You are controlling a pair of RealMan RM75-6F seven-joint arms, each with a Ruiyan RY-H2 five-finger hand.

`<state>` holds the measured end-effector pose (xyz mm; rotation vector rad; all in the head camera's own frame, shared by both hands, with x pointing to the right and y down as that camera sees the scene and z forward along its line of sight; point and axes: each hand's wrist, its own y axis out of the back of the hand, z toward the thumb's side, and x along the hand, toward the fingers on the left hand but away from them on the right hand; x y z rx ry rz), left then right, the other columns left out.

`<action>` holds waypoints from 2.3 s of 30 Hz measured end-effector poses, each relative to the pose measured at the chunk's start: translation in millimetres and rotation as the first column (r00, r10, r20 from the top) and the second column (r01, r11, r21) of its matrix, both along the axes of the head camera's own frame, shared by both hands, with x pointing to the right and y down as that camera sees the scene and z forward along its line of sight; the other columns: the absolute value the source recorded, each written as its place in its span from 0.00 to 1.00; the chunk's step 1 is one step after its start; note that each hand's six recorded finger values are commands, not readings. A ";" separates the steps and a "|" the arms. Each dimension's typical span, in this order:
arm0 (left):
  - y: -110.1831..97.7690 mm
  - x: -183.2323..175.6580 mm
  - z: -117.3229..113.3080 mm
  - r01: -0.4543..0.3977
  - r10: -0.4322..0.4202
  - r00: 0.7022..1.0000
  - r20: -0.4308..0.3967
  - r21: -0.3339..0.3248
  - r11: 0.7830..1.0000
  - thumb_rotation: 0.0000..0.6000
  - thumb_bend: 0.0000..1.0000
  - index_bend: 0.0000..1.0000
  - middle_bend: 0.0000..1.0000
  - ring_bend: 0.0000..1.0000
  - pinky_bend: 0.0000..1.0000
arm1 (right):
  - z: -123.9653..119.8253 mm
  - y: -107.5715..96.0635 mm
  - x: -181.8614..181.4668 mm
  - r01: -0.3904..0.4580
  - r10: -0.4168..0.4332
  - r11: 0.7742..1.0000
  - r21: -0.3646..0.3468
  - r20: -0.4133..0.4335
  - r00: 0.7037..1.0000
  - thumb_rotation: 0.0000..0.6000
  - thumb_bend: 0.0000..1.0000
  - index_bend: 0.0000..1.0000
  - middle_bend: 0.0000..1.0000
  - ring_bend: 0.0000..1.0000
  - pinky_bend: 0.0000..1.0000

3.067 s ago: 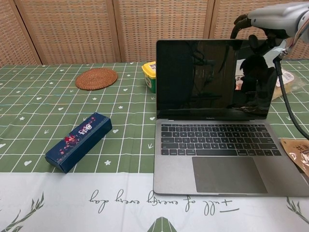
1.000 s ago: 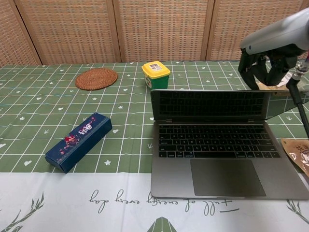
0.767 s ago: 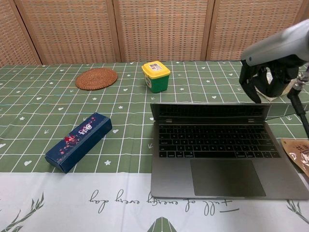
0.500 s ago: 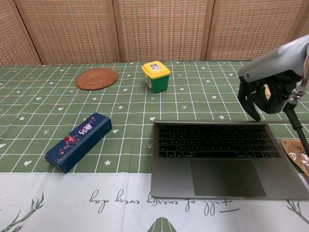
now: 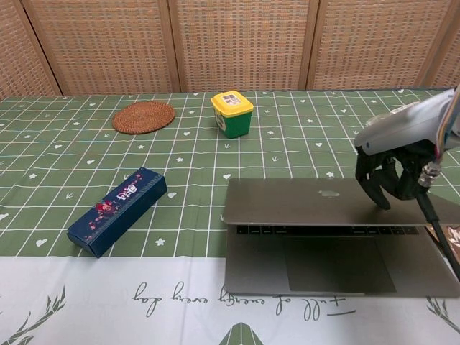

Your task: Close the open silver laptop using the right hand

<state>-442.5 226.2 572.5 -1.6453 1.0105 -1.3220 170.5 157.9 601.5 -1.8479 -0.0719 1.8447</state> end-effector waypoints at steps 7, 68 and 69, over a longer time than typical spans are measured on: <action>0.1 0.3 0.1 -0.002 0.002 1.000 0.001 0.000 1.000 1.00 0.13 0.00 0.00 0.00 0.00 | 9.9 5.2 3.5 0.002 -0.002 1.000 -0.020 -0.013 1.000 1.00 1.00 0.59 0.43 0.38 0.42; -0.1 -3.4 4.2 0.019 -0.020 0.999 0.029 0.062 0.998 1.00 0.13 0.00 0.00 0.00 0.00 | 18.6 1.8 165.0 -0.375 0.102 0.801 0.468 0.509 0.855 1.00 0.20 0.00 0.00 0.00 0.00; 0.0 -3.2 4.8 0.018 -0.020 0.999 0.030 0.061 0.998 1.00 0.13 0.00 0.00 0.00 0.00 | 20.3 6.1 177.3 -0.381 0.102 0.789 0.482 0.508 0.855 1.00 0.19 0.00 0.00 0.00 0.00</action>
